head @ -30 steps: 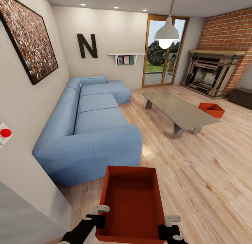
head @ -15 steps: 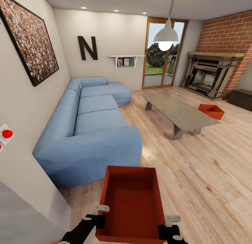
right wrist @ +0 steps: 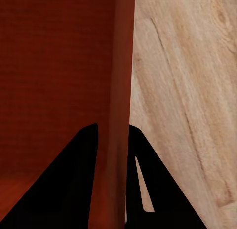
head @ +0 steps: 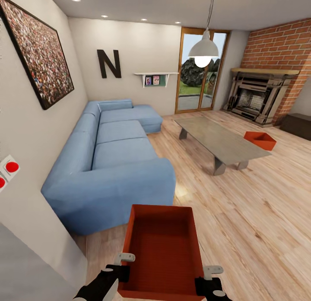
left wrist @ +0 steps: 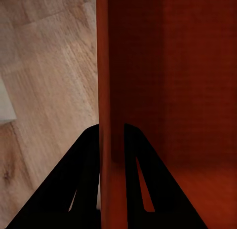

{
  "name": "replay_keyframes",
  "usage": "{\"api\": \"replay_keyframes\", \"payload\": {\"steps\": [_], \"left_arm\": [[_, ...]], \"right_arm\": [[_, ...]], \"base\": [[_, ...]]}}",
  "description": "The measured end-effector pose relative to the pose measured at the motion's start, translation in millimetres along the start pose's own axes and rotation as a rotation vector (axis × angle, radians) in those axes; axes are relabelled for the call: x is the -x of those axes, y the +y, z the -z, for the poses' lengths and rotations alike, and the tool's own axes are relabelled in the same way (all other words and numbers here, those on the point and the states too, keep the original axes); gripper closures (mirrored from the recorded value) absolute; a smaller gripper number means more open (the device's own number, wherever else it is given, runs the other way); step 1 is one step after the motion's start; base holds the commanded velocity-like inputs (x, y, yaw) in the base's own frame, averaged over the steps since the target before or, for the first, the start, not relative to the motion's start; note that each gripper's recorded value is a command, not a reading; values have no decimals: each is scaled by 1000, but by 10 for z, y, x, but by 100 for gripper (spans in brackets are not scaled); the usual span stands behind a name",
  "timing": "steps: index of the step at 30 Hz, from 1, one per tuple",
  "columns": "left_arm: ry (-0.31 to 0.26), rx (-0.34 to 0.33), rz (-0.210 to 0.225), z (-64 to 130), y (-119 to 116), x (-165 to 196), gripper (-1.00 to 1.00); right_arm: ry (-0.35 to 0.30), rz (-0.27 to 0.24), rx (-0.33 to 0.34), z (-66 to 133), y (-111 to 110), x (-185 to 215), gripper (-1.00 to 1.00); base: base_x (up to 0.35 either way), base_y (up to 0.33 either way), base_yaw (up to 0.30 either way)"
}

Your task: Move the two storage containers from the living room to the garage. In the garage, place one container on the floor and stack the other container on top of it (either order is fine).

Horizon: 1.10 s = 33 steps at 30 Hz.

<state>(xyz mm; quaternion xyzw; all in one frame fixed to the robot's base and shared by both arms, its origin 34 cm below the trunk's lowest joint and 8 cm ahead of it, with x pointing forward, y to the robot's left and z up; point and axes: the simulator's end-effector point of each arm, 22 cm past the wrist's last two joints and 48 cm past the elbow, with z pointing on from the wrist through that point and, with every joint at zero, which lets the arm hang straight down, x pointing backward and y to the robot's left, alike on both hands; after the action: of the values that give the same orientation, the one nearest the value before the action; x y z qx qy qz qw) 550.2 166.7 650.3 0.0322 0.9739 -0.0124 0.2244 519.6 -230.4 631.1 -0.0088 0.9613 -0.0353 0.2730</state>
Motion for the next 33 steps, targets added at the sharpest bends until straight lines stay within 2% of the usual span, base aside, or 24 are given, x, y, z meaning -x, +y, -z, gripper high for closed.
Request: {"api": "replay_keyframes", "payload": {"steps": [10,30,33], "left_arm": [[-15,1,-1,38,3,73,100],[-46,2,-3,119,8,217,100],[-50,1,-4,128,9,228,100]], "right_arm": [[-15,-1,0,25,-4,75,100],[-46,-4,-1,79,-12,224,100],[-49,-5,-1,86,-12,236,100]], "base": [[-43,0,0],[-317,0,0],[-97,0,0]]}}
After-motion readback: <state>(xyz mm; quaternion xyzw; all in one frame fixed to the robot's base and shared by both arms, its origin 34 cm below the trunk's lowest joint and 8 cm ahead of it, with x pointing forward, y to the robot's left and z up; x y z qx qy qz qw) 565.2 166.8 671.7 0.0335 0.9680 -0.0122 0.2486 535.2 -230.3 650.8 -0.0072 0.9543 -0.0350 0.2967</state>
